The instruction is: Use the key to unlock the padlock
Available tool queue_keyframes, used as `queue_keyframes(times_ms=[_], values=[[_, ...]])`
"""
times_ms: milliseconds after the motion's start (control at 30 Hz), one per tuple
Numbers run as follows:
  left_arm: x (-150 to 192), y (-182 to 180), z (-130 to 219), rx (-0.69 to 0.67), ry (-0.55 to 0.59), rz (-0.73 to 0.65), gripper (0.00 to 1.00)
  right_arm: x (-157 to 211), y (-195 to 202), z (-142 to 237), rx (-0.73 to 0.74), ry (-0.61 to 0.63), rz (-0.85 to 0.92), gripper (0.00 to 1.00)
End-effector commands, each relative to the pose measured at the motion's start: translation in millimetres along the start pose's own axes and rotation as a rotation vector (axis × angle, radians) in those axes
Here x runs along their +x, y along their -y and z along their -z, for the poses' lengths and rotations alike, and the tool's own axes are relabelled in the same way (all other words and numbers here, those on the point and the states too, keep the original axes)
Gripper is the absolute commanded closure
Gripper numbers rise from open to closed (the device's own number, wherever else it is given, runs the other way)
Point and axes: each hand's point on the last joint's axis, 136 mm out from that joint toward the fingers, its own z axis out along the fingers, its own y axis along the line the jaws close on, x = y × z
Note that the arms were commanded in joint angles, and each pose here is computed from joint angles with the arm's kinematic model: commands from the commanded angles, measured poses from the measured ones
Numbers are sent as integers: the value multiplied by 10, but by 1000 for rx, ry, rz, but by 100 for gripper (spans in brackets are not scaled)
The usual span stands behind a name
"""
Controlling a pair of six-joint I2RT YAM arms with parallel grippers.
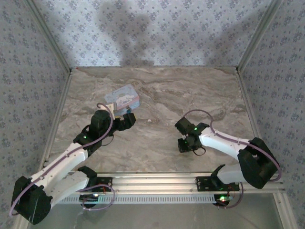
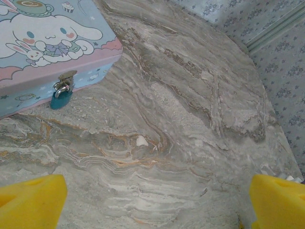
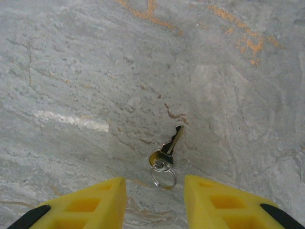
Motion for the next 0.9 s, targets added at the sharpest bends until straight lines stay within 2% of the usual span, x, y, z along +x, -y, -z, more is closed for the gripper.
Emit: queue_keyframes(times_ms=[0, 867], values=[[-63, 42, 13, 12, 30, -9, 2, -69, -2, 8, 19, 13, 12, 63], [-60, 37, -6, 6, 24, -9, 2, 80, 66, -198, 46, -54, -22, 76]])
